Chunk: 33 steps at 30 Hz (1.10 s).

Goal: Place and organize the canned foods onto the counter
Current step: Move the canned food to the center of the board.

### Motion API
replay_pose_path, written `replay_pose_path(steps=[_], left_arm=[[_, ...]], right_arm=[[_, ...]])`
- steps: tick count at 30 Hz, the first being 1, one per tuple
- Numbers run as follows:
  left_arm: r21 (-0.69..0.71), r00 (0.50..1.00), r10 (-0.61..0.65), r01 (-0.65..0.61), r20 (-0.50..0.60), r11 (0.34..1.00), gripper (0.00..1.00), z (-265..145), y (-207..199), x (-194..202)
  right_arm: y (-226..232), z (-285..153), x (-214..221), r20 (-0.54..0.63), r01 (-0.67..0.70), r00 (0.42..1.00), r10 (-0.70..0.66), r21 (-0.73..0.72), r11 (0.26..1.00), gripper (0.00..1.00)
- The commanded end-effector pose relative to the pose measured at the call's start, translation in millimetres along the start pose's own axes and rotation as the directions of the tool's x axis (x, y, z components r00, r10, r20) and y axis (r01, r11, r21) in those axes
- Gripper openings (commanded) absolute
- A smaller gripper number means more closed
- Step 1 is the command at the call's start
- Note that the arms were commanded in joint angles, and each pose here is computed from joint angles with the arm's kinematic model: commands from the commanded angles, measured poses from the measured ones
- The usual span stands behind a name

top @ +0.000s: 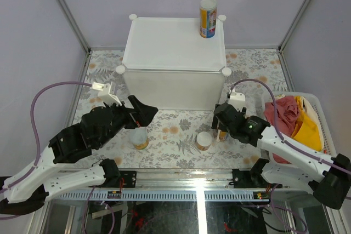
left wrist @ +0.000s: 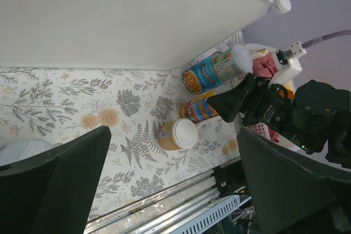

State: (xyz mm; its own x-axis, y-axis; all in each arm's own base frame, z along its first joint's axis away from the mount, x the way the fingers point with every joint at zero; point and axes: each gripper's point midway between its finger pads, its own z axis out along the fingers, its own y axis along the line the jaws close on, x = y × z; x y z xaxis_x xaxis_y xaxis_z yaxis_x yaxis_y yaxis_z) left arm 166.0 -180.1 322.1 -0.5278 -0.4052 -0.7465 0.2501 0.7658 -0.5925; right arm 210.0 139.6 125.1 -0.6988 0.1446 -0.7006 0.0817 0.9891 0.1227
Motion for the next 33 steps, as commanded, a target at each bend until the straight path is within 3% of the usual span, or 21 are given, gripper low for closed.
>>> replay_pose_path(steps=[1, 18, 33], left_arm=[[0.012, 0.999, -0.03, 0.029, 0.042, 0.999, 1.0, -4.4, -2.8, -10.9], [0.001, 0.998, -0.027, 0.027, 0.058, 1.0, 1.0, -11.6, 1.6, -16.9], [-0.012, 0.995, -0.058, 0.06, 0.084, 0.998, 1.0, -23.2, 12.4, -21.1]], right_arm=[[22.7, 5.5, -23.4, 0.085, 0.017, 0.996, -0.013, -0.044, 0.999, 0.36], [105.4, 9.6, -11.6, 0.069, 0.117, 0.992, -0.104, -0.226, 0.967, 0.35], [203.4, 1.8, 14.2, 0.081, 0.259, 0.965, -0.248, -0.404, 0.877, 0.35]])
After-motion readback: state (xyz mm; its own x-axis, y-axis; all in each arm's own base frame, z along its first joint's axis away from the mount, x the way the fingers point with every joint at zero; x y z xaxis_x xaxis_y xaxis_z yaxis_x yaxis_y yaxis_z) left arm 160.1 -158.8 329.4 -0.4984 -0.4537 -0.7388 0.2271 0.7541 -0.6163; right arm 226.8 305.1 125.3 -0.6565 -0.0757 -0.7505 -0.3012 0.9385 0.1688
